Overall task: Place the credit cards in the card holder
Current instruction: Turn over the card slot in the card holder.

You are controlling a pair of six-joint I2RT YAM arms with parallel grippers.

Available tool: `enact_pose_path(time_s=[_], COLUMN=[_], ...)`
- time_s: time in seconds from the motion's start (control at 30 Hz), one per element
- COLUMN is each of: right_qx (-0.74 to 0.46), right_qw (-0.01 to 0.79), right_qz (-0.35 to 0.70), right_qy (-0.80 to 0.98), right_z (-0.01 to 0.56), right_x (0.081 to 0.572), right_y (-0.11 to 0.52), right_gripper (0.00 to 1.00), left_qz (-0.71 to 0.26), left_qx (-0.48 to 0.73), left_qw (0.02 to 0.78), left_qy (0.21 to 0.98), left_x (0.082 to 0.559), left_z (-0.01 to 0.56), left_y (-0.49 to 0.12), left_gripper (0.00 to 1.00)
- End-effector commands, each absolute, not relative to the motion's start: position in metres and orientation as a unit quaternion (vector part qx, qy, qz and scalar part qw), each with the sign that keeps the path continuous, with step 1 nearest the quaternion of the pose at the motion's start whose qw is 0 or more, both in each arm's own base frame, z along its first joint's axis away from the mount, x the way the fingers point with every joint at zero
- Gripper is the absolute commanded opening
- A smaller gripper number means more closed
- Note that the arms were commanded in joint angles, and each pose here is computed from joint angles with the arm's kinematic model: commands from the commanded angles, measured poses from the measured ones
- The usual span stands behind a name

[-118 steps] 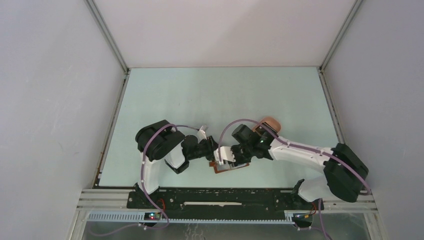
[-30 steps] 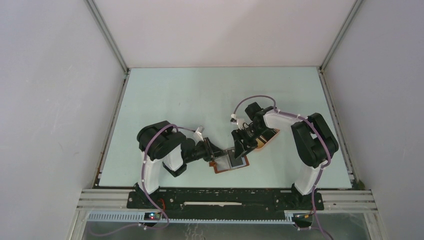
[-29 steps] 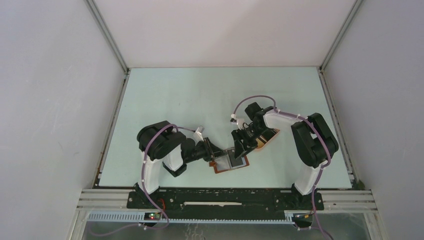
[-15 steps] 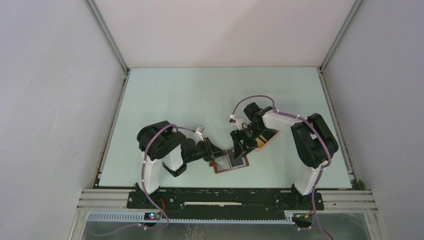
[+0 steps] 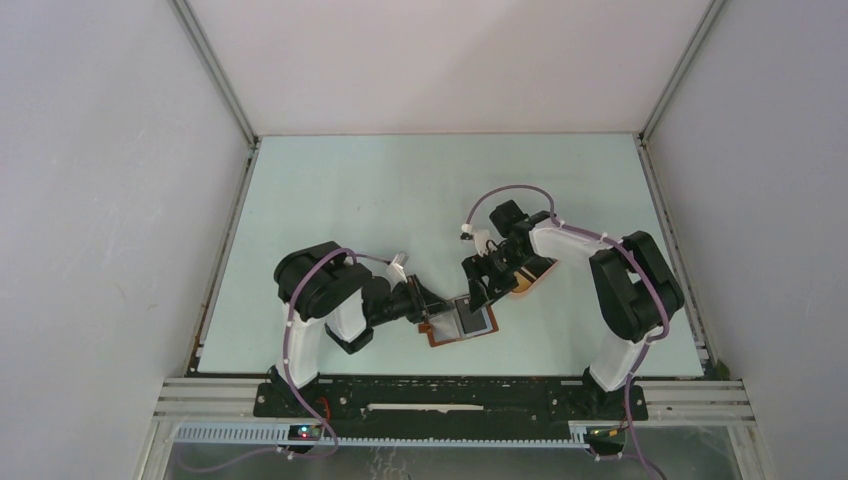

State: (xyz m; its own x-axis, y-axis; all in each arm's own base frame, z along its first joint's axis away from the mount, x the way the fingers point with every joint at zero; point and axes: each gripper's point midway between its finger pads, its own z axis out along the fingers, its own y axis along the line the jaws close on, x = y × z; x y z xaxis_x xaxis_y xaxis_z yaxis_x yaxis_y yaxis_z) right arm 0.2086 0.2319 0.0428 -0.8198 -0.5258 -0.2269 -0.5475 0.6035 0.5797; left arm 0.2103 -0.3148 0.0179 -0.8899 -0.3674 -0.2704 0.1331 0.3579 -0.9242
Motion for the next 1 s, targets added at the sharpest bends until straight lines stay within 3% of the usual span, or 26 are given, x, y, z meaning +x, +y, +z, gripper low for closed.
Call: enact_pose_path(time_s=[0.0, 0.67, 0.97], right_qx=[-0.313, -0.294, -0.311], right_qw=[0.035, -0.007, -0.002], right_qz=[0.347, 0.358, 0.407], right_qy=[0.884, 0.886, 0.859], right_z=[0.051, 0.035, 0.060], right_x=[0.213, 0.206, 0.198], right_y=[0.238, 0.240, 0.252], right_gripper=[0.77, 0.71, 0.64], left_qz=[-0.512, -0.515, -0.517], left_qx=[-0.077, -0.078, -0.076], left_qw=[0.201, 0.201, 0.202], left_qy=[0.832, 0.830, 0.828], left_x=[0.197, 0.197, 0.196], left_z=[-0.018, -0.017, -0.015], left_y=[-0.300, -0.300, -0.300], left_gripper=[0.21, 0.21, 0.21])
